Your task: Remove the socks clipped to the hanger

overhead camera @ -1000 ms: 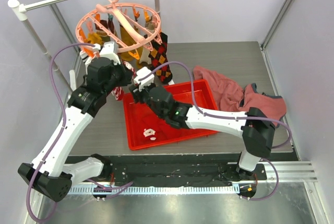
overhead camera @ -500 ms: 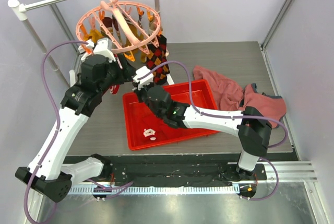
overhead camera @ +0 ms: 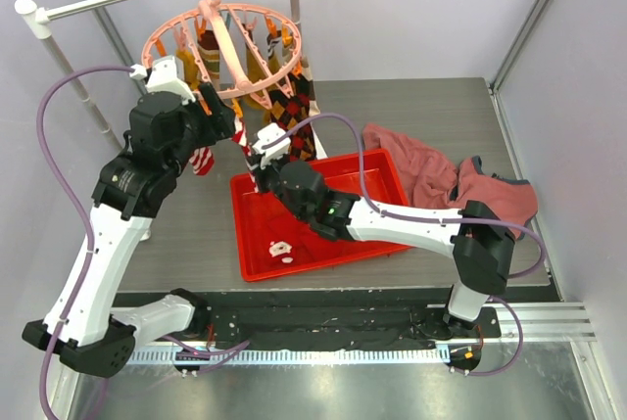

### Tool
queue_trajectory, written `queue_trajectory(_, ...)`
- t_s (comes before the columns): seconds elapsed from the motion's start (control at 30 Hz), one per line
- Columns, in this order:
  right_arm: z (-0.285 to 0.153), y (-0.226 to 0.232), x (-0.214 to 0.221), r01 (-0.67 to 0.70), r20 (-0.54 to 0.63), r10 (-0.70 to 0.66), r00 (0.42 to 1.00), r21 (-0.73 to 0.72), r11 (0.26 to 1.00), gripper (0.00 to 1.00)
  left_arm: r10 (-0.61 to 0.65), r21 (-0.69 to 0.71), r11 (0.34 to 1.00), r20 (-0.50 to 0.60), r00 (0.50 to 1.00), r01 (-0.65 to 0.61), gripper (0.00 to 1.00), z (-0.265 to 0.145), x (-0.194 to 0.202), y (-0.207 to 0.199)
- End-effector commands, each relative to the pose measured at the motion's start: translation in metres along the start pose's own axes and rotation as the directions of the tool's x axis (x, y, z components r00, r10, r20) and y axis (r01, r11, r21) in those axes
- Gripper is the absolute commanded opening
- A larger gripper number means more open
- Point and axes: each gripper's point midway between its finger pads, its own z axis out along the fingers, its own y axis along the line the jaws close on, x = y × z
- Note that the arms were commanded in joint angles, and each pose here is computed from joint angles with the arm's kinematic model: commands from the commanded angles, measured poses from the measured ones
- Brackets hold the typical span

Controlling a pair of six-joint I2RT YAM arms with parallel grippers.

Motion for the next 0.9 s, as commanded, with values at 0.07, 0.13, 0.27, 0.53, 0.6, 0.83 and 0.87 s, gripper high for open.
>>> queue_trajectory(0.07,-0.015,-0.006,-0.044,-0.106,0.097,0.107,0.989,-0.019,0.994,0.01,0.047,-0.09,0.995,0.032,0.998,-0.044,0.7,-0.005,-0.012,0.018)
queue_trajectory(0.13,-0.016,-0.008,-0.041,-0.119,0.092,0.121,0.988,-0.022,0.993,0.01,0.067,-0.113,0.992,0.031,0.997,-0.063,0.7,-0.004,-0.013,0.022)
queue_trajectory(0.27,-0.018,-0.009,-0.041,-0.125,0.091,0.127,0.988,-0.027,0.992,0.01,0.062,-0.127,0.99,0.027,0.998,-0.058,0.67,-0.001,-0.016,0.025)
queue_trajectory(0.53,-0.02,-0.008,-0.042,-0.131,0.09,0.134,0.987,-0.038,0.991,0.01,-0.007,-0.153,0.988,0.072,0.997,0.018,0.65,0.008,-0.026,0.028)
queue_trajectory(0.6,-0.02,-0.009,-0.041,-0.132,0.088,0.134,0.987,-0.036,0.991,0.01,-0.04,-0.152,0.987,0.087,0.995,0.053,0.64,0.008,-0.03,0.029)
queue_trajectory(0.83,-0.021,-0.012,-0.043,-0.135,0.089,0.137,0.986,-0.035,0.99,0.01,-0.067,-0.108,0.991,0.1,0.993,0.077,0.64,0.017,-0.035,0.022)
queue_trajectory(0.87,-0.021,-0.013,-0.043,-0.135,0.089,0.137,0.986,-0.035,0.99,0.01,-0.065,-0.102,0.992,0.098,0.993,0.075,0.64,0.019,-0.035,0.021)
